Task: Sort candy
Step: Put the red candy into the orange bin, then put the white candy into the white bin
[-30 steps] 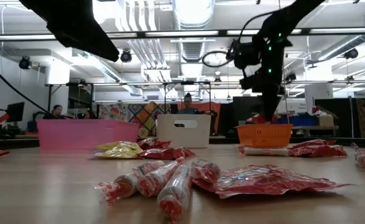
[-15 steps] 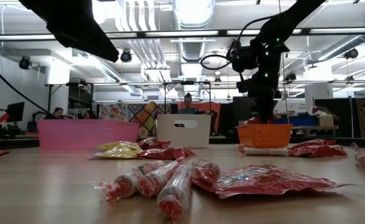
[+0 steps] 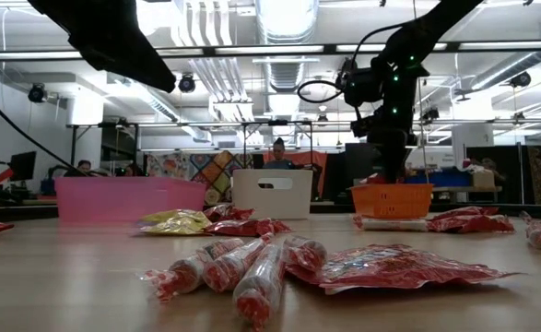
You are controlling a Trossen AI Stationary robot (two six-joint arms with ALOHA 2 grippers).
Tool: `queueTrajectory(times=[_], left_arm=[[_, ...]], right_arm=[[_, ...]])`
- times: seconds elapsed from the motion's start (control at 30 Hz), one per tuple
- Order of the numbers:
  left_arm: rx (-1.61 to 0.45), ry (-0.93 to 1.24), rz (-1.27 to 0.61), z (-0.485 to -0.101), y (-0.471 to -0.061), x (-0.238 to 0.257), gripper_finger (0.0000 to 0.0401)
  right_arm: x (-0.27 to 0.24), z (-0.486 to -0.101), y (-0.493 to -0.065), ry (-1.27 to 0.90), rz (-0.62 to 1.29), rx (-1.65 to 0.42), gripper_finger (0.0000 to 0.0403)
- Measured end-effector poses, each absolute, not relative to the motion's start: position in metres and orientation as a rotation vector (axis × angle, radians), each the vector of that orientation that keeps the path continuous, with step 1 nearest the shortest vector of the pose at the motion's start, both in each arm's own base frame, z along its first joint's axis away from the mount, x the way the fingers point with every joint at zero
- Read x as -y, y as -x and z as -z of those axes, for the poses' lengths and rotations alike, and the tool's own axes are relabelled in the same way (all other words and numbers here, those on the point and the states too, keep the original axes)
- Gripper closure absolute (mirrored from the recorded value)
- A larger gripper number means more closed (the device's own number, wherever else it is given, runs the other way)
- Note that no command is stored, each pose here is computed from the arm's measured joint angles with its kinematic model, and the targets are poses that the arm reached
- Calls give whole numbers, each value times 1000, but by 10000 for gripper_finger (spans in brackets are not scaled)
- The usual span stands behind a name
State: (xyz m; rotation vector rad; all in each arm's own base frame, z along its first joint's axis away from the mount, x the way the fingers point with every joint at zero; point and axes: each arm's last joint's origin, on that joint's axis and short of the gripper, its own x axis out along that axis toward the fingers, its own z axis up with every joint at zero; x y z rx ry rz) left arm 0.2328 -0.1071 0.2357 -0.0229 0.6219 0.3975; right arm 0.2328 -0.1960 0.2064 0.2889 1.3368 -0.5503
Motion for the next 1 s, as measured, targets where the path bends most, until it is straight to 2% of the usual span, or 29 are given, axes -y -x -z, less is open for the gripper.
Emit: queueTrajectory(times=[0.33, 0.7, 1.0], left_arm=[[-622, 23, -397, -236, -233, 107, 298], [-622, 24, -396, -236, -233, 107, 298], [-645, 65, -362, -235, -233, 108, 298]], right_arm=[[196, -207, -233, -301, 565, -1324, 381], [197, -210, -235, -319, 585, -1304, 279], [177, -244, -236, -411, 489, -1148, 273]])
